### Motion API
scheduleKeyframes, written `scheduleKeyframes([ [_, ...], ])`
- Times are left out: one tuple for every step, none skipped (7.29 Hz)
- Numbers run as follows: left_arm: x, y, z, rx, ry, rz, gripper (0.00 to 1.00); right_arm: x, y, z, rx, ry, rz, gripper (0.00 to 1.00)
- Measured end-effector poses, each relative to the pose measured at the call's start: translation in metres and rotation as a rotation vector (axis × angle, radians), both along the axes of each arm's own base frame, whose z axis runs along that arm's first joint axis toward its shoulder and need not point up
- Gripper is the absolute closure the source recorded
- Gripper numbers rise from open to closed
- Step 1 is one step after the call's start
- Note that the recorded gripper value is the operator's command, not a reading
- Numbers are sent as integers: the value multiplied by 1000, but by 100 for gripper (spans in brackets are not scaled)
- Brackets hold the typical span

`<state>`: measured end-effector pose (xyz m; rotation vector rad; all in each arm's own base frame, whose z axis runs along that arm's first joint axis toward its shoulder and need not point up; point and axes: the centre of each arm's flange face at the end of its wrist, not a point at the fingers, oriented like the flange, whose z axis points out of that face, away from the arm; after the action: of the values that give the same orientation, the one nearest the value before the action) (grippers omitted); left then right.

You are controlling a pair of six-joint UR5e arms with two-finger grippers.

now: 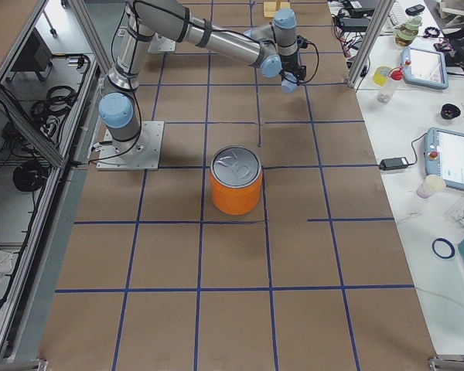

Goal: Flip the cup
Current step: 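Carry the cup with the right gripper toward the table center and tip it sideways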

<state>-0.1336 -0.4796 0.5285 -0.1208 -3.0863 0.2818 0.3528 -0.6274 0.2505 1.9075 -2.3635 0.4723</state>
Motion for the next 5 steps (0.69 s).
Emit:
scheduleKeyframes([
  [0,0,0,0,0,0,0,28,13,-6,6,-7,66,91],
  [0,0,0,0,0,0,0,49,24,-16,17,-5,107,87],
  [0,0,0,0,0,0,0,60,30,-24,27,-2,129,76],
  [0,0,0,0,-1,0,0,67,34,-29,31,-1,141,47],
  [0,0,0,1,-3,0,0,72,38,-31,34,-4,150,24],
])
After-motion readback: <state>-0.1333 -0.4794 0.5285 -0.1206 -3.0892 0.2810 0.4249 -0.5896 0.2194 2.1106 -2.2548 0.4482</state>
